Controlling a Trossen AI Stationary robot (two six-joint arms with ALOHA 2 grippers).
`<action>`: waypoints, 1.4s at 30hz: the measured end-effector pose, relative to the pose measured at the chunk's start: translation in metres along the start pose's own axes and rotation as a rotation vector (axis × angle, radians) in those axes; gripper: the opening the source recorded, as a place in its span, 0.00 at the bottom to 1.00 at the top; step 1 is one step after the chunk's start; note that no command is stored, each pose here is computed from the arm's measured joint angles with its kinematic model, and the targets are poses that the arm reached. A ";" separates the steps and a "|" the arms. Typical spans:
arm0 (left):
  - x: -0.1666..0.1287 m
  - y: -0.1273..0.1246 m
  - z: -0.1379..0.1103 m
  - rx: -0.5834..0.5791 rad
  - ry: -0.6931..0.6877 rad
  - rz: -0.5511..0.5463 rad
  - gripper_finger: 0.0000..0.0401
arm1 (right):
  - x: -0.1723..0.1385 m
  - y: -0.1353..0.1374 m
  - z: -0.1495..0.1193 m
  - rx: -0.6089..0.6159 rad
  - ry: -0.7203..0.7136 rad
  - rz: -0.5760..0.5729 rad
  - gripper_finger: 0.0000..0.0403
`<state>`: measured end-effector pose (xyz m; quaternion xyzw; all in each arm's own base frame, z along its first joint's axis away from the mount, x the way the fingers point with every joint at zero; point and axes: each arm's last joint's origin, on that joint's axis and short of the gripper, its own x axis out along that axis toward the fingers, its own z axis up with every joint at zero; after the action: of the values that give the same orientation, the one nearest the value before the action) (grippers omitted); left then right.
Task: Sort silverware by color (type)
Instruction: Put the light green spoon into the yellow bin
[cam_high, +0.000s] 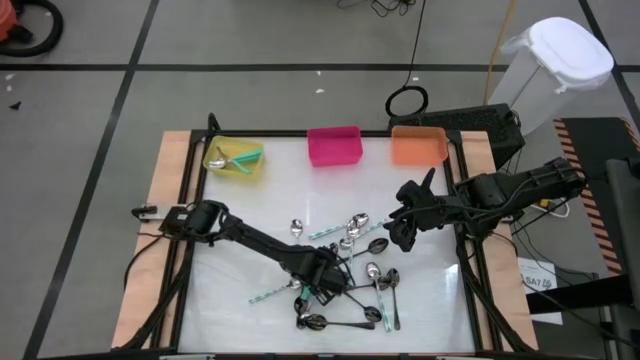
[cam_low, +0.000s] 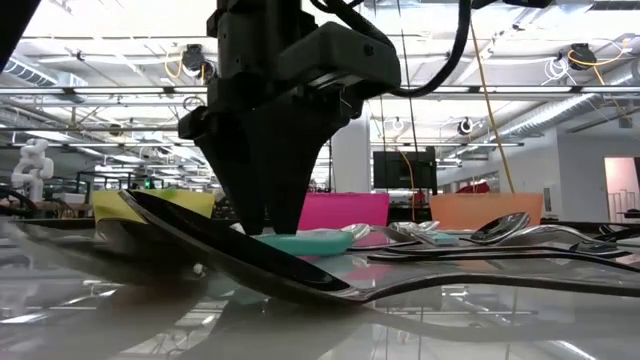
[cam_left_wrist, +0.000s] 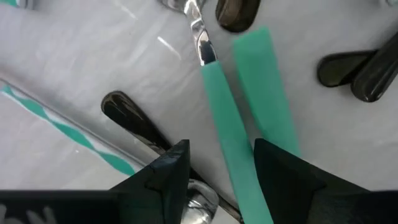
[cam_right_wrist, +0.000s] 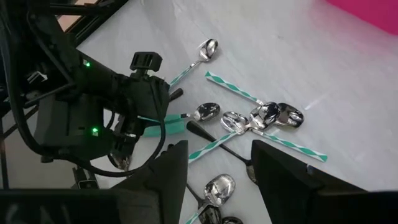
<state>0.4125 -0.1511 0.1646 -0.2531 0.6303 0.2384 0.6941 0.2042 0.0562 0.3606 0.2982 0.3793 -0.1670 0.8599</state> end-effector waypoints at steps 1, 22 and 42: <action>0.000 0.000 0.000 0.006 0.000 0.000 0.44 | 0.000 0.000 0.000 0.000 0.000 0.000 0.42; 0.019 -0.003 0.004 0.022 0.022 -0.004 0.32 | 0.000 0.000 0.000 -0.009 -0.003 -0.001 0.42; -0.002 0.001 0.020 0.036 0.024 0.049 0.15 | 0.000 0.000 0.000 -0.019 -0.007 -0.004 0.42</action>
<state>0.4263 -0.1375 0.1679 -0.2278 0.6491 0.2410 0.6847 0.2040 0.0559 0.3610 0.2887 0.3786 -0.1661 0.8635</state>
